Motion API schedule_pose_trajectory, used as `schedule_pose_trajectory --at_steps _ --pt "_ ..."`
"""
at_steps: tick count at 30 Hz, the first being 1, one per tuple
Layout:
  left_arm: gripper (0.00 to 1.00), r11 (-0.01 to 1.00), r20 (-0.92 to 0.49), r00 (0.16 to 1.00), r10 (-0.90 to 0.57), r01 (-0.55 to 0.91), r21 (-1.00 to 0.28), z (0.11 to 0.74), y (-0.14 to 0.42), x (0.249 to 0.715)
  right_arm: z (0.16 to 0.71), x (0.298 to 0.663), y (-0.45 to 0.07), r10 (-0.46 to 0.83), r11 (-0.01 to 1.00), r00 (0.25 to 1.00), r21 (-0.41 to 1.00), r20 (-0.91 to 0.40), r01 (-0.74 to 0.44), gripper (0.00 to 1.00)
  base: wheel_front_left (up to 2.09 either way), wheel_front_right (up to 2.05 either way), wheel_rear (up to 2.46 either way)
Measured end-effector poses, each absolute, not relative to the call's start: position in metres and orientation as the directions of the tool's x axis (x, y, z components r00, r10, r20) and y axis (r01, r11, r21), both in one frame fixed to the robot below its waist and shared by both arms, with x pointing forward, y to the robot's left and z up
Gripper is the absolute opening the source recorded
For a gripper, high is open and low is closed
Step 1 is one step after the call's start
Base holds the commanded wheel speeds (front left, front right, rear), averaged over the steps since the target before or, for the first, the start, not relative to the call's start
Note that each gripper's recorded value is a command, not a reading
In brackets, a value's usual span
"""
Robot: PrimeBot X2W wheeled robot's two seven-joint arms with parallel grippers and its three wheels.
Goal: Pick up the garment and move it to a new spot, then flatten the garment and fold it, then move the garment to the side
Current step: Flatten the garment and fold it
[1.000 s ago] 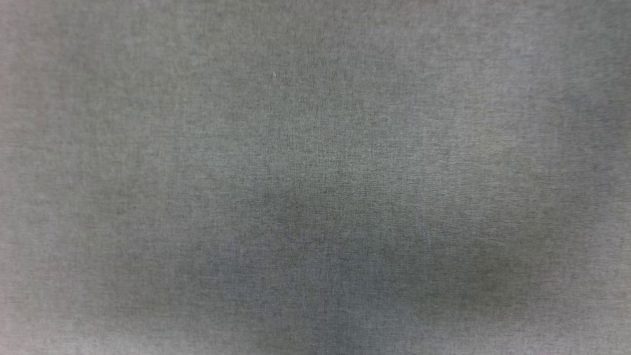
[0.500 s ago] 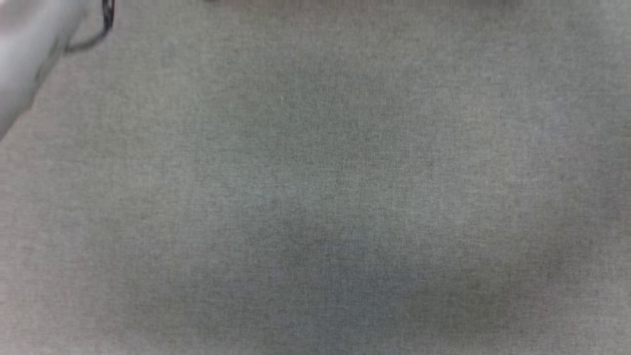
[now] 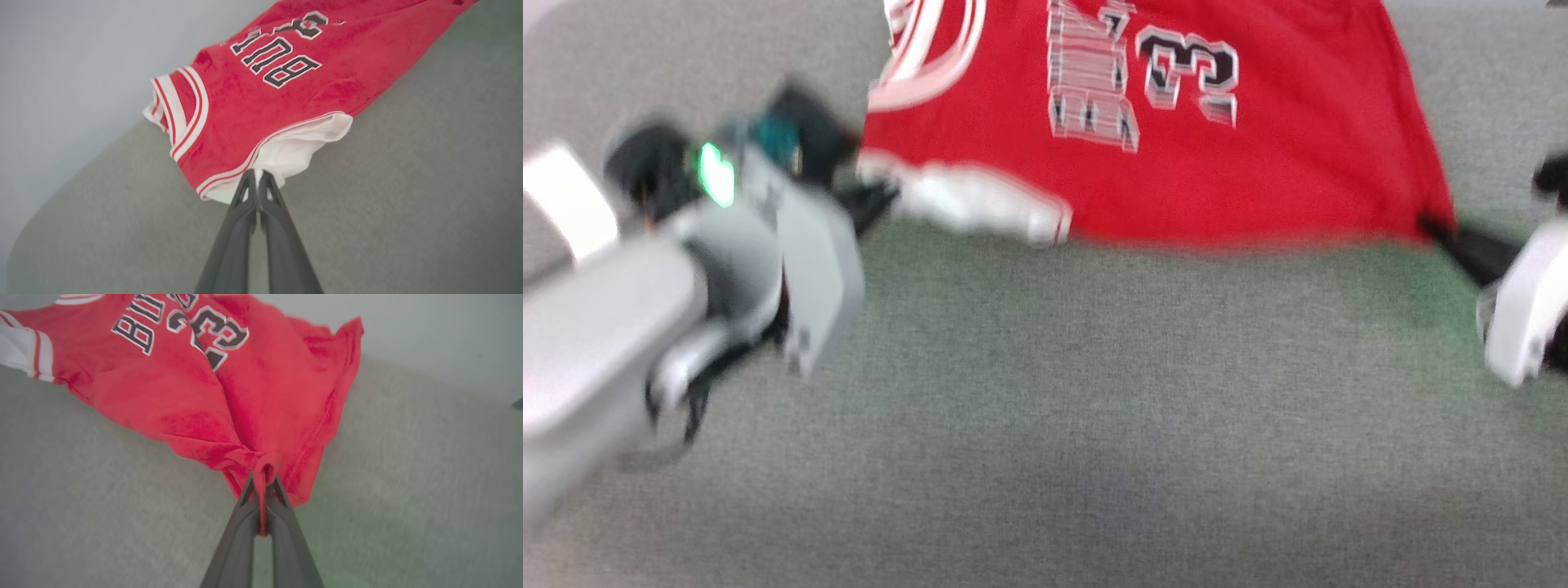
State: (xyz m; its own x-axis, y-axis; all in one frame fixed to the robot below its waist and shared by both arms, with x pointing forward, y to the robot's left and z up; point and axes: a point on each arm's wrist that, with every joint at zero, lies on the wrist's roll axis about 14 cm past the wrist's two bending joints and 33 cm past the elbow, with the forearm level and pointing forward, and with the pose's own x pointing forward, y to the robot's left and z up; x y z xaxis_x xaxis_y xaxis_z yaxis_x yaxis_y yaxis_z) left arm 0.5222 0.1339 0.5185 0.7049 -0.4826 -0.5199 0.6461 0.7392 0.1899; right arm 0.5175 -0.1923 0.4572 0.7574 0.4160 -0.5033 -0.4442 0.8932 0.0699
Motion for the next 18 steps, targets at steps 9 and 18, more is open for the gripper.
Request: schedule_pose_trajectory --at_steps 9,18 --pt "0.0 0.813 -0.657 0.622 -0.425 0.581 0.024 0.458 0.152 0.408 0.405 0.415 -0.215 0.408 0.908 0.621 0.229 -0.669 -0.351 0.0 0.0 0.0 0.0" --pt "0.0 0.88 -0.813 0.45 -0.37 0.451 -0.15 0.412 0.155 0.316 0.379 0.343 -0.219 0.421 0.902 0.474 0.301 -0.774 -0.31 0.0 0.0 0.0 0.0"
